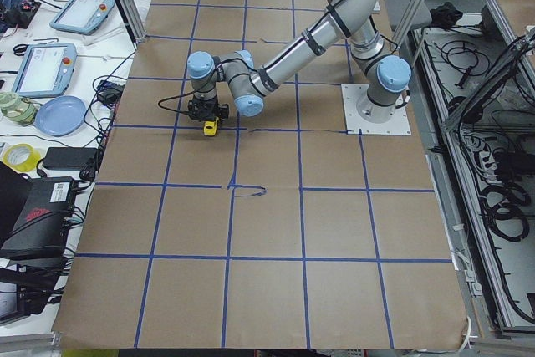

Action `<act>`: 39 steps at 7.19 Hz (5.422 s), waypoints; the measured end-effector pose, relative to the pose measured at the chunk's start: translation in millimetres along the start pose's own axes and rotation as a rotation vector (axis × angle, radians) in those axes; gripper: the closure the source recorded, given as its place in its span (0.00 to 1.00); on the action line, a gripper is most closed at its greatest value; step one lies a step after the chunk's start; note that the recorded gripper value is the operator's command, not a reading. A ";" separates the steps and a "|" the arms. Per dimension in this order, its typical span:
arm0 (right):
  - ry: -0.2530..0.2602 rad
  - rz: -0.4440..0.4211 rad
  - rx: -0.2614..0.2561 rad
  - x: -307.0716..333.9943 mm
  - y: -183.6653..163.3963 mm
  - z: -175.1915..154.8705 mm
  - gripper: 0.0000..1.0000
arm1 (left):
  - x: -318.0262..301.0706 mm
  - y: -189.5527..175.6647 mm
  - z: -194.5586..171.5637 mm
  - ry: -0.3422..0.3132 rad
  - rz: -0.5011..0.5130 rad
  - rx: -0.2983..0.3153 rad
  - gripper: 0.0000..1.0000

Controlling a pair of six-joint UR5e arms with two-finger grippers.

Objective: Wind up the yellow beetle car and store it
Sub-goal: 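Push the car forward along the table again with the left gripper, then drag the car back toward the robot again with the left gripper, then open the left gripper to release the car and lift the left arm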

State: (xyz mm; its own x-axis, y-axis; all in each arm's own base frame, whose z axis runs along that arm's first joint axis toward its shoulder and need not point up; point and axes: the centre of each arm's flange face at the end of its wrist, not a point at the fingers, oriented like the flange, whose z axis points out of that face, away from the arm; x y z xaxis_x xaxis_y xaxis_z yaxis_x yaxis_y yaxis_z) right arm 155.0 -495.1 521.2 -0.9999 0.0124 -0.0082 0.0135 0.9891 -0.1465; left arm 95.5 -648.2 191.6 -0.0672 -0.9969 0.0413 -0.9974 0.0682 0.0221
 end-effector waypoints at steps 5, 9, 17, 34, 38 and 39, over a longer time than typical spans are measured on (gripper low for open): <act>0.000 0.000 0.000 0.0 -0.1 -0.2 0.00 | 6.0 21.3 -10.0 0.031 0.013 -0.043 1.00; 0.000 0.000 -0.001 0.0 0.1 0.0 0.00 | 24.9 146.7 -14.1 0.077 0.024 -0.203 1.00; 0.000 0.000 -0.001 0.0 0.1 -0.2 0.00 | 24.8 157.6 10.5 0.019 0.059 -0.112 1.00; 0.001 -0.001 0.000 0.2 1.0 -1.1 0.00 | 8.4 116.6 -139.9 0.149 0.642 0.027 0.00; 0.002 -0.076 -0.002 0.8 2.0 -2.3 0.00 | -41.6 138.8 -265.5 -0.050 1.156 0.046 0.00; 0.002 -0.117 -0.008 1.0 2.1 -1.2 0.00 | -53.4 142.0 -274.6 -0.083 1.181 0.052 0.00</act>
State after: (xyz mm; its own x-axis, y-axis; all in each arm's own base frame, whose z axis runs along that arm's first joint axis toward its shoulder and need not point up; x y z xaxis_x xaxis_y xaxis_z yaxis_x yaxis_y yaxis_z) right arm 154.0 -492.9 522.2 -0.9946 -0.1028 0.0105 -0.1033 0.9850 -0.1386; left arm -35.8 -574.4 466.8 -0.9467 -0.3171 -0.0560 -0.3160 0.9484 -0.0273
